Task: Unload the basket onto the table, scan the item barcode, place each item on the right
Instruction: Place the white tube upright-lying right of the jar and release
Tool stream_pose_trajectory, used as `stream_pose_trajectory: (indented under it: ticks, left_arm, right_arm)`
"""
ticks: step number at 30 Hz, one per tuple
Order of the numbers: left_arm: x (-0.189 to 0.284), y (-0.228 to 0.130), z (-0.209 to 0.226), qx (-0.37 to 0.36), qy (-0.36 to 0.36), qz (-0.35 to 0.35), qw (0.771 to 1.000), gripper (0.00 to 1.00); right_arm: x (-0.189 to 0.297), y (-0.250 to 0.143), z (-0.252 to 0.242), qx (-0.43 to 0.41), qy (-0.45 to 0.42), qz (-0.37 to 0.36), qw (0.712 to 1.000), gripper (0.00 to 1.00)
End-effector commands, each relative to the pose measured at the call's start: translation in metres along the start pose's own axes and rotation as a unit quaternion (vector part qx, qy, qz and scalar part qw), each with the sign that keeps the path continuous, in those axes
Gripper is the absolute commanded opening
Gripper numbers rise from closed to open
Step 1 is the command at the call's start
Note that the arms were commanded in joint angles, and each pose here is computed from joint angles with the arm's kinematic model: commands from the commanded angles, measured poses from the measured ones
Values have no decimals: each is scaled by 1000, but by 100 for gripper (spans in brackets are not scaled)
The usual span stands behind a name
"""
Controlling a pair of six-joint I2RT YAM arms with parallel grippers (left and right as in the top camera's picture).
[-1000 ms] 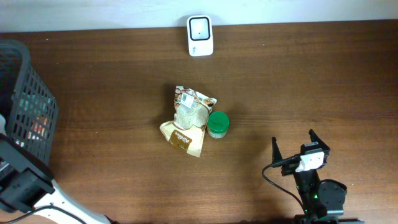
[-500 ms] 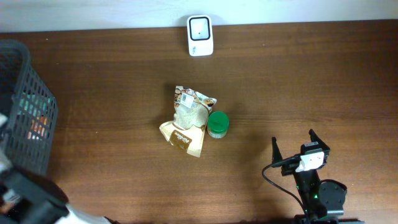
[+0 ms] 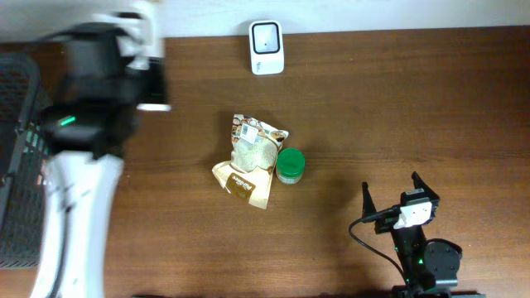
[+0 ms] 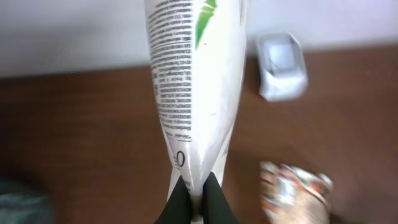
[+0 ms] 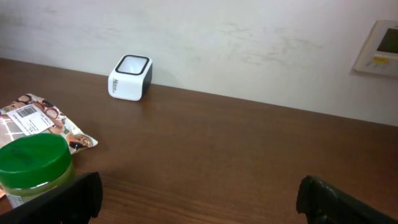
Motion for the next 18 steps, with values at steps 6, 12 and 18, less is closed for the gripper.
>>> stream_pose_trajectory:
  ticks: [6, 12, 18]
  left_arm:
    - [-90, -100, -141, -39, -90, 146, 984, 0]
    - [-85, -152, -226, 1, -145, 179, 973, 0]
    - [-92, -211, -270, -32, -159, 222, 961, 0]
  right_arm:
    - [0, -2, 1, 0, 1, 2, 1000, 98]
    - [0, -2, 1, 0, 1, 2, 1000, 98]
    - [0, -2, 1, 0, 1, 2, 1000, 98]
Point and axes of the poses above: each gripper's point midway between its finger pads, its own x axis back along the fingers, its own z axis along the line the jaws close on, y = z × x, the point moved 4 cm from there along x, back along the fingers, and after that the axes turned 13 degrees about x, right-handed, at the moved point
